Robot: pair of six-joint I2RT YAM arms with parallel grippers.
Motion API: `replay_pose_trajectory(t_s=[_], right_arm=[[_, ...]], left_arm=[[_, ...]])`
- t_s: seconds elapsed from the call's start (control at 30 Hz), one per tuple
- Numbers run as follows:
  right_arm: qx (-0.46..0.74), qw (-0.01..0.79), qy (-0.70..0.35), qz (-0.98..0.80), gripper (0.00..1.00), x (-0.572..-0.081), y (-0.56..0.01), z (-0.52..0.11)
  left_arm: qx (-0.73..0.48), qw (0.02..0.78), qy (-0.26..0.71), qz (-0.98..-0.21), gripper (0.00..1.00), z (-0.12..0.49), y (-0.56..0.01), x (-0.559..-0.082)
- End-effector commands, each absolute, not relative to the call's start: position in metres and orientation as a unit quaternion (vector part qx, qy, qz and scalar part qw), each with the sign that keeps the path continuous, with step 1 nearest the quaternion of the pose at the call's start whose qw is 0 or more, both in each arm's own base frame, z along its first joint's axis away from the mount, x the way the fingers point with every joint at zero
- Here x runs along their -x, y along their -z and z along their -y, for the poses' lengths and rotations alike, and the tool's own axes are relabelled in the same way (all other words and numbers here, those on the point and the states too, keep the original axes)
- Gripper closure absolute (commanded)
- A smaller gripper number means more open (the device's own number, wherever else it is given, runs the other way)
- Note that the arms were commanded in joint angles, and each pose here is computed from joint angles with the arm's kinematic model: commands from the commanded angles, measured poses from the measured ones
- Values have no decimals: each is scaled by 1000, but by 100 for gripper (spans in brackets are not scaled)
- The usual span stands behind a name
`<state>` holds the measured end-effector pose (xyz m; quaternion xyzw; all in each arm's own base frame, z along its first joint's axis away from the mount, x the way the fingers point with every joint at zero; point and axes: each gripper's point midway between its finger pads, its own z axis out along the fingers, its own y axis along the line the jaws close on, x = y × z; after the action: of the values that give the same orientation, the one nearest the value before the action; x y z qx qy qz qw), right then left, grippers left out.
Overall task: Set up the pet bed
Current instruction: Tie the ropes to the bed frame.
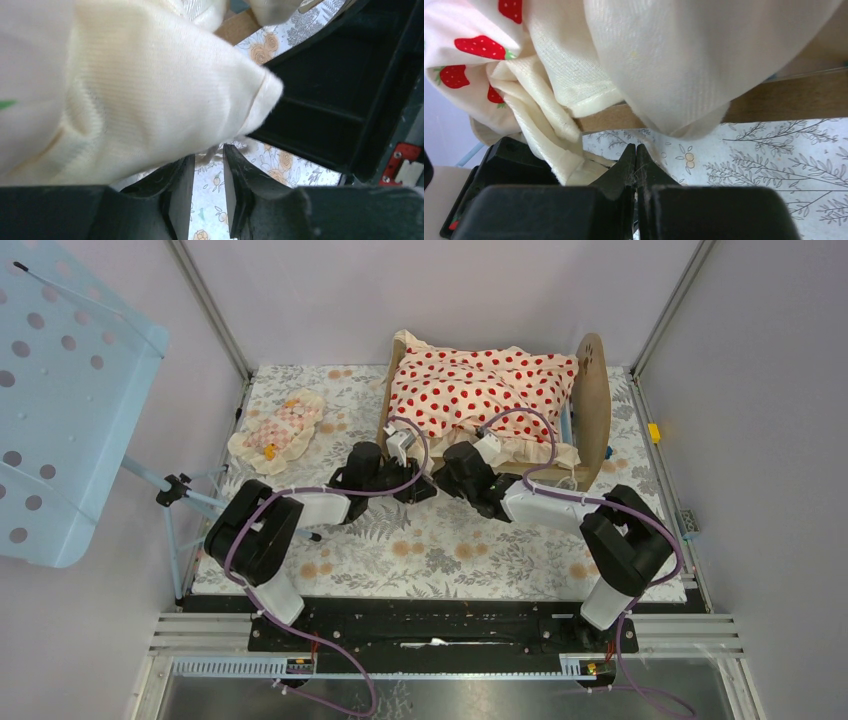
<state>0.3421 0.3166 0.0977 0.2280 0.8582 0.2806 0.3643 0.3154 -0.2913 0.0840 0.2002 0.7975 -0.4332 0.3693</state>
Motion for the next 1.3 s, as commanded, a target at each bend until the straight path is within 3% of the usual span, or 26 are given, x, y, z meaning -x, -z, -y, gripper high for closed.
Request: replay_pose_trajectory(t_s=[0.0, 0.7, 1.0, 1.27], right_arm=[[-240, 400, -244, -850, 100, -349, -108, -294], [-240, 398, -251, -849, 100, -344, -105, -292], [-240, 388, -269, -848, 100, -342, -107, -298], [-242, 382, -285, -845, 100, -340, -110, -303]], left_arm=[[-217, 401, 423, -783, 68, 288, -105, -315], [-267, 405, 315, -816, 62, 254, -73, -311], [-289, 480, 237, -793, 58, 239, -76, -341], [-290, 498, 182, -796, 50, 244, -65, -355]])
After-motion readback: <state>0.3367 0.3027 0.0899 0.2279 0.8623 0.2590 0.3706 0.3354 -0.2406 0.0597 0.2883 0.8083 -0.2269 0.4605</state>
